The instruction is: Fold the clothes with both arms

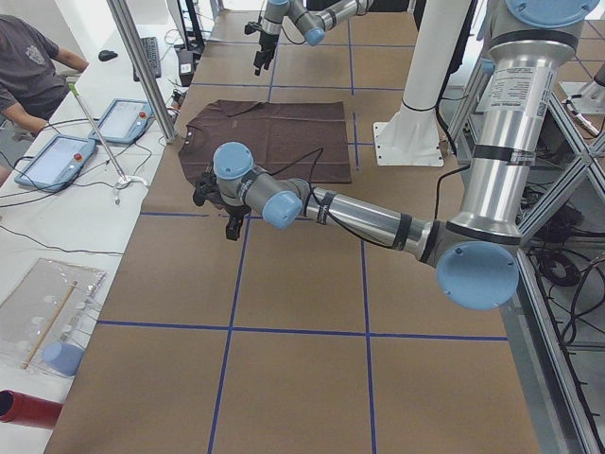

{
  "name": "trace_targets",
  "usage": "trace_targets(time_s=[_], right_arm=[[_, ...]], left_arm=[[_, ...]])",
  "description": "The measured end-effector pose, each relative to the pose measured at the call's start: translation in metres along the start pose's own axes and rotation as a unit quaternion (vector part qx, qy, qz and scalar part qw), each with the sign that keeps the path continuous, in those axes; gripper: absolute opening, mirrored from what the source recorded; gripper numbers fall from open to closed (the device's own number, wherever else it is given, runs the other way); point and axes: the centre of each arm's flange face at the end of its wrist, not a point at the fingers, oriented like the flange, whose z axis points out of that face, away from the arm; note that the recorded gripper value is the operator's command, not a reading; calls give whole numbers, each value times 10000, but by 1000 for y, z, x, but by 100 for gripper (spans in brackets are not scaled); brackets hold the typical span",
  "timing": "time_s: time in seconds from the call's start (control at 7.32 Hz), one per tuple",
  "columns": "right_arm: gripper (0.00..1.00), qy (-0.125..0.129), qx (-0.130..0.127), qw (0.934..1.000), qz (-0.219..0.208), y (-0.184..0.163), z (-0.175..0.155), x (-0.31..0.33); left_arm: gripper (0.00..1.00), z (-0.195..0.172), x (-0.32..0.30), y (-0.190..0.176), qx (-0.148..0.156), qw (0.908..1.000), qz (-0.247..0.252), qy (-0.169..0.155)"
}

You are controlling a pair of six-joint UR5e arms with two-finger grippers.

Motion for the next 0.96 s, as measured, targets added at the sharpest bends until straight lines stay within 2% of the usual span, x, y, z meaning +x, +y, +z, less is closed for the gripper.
trace_targets(time_s=[0.14,0.27,0.55,0.68,0.82,0.96], right_arm=[[100,-9,-50,10000,-3,5,-10,10],[100,9,-114,9999,-13,9,-16,20],[100,-10,-96,9999,-32,15,-27,29],[100,-11,-63,10000,-27,19,-32,37],[100,-16,-50,10000,-28,23,-36,44],[100,-32,-45,10000,-29,26,-38,47]], left_arm=[[96,31,37,-24,-96,9994,-323,59],[96,72,67,-49,-128,9980,-610,-97],[88,155,97,-80,-105,9961,-703,-520],[79,183,101,-85,21,9956,-626,-699],[79,202,109,-94,115,9947,-696,-755],[72,221,125,-102,153,9934,-864,-744]])
